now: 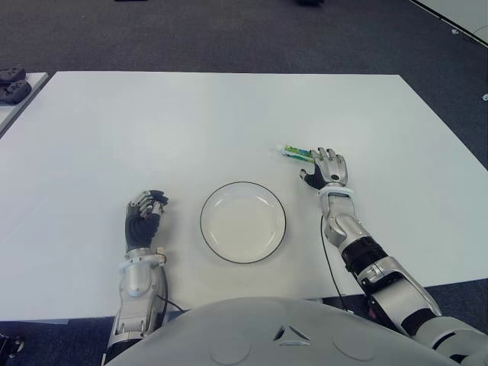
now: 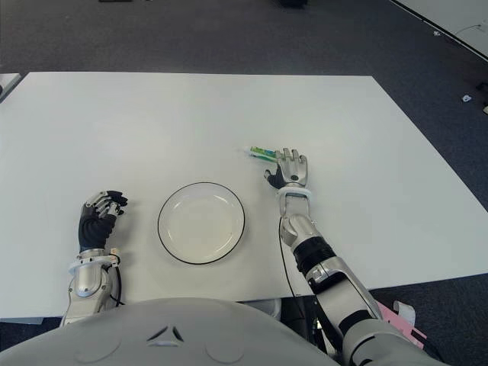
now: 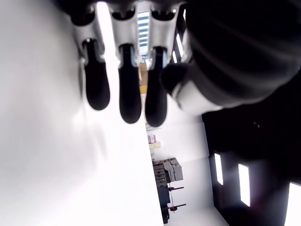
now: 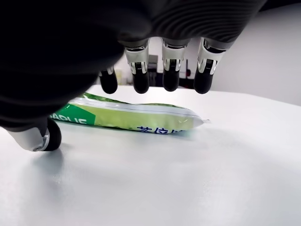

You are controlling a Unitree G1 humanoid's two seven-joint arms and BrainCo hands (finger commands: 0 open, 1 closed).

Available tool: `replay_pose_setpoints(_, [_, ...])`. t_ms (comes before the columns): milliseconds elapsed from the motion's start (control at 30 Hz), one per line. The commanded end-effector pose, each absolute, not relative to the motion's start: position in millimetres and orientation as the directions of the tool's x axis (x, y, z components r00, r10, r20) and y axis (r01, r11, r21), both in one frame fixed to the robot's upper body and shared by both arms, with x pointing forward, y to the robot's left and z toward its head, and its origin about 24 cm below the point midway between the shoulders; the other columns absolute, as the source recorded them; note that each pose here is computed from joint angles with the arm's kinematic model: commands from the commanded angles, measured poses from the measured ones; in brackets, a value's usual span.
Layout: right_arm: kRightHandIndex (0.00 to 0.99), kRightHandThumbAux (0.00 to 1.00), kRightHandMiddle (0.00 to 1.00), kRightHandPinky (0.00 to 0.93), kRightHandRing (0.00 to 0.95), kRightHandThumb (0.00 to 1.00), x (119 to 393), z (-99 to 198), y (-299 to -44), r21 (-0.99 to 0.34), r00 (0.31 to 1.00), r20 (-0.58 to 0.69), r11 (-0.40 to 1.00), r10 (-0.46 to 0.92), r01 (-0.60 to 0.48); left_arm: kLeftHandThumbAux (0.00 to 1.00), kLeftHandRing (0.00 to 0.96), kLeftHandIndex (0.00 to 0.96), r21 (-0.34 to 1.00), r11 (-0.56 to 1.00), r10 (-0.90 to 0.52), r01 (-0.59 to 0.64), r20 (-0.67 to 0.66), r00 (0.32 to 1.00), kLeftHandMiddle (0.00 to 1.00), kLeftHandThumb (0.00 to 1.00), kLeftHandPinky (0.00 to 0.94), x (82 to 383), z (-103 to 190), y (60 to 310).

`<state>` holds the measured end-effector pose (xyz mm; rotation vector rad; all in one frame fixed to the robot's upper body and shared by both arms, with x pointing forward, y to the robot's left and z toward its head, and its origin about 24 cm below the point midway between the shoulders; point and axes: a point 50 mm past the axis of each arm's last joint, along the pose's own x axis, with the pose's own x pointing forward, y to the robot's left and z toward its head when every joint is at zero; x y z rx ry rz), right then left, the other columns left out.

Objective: Put the toothpaste on the table into the plate.

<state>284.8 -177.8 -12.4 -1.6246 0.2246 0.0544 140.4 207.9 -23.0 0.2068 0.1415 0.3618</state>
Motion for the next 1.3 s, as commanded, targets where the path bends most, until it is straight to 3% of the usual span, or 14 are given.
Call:
replay_pose_setpoints(33, [0.0,0.275,0.0,0.0,0.0,0.504,278.8,-29.4,-177.5,-0.984,0.98,-0.179,-0.012,-0.083,-0.18,0.718,0.486,0.435,0.235,0.914,0.367,-0.33,-0.136,0.92,0.494,0.718,0.493,139.3,-29.0,207.7])
replay_pose_setpoints(633, [0.0,0.232,0.0,0.0,0.0,0.612,287.8,-35.5,-178.0,-0.988,0.987,-0.157,0.015,-0.041,-0.157,0.718,0.479,0.433,0.243,0.911,0.374,-0.332,-0.152,0.915,0.491,0.718,0.482,139.8,-28.4,206.6])
replay_pose_setpoints(1300, [0.0,0.196,0.0,0.0,0.0,0.624,309.1,-44.8,-175.1,-0.931,0.931,-0.363,-0.044,0.019,-0.362,0.719,0.469,0.433,0.252,0.912,0.369,-0.324,-0.154,0.917,0.488,0.718,0.466,138.6,-27.8,207.3])
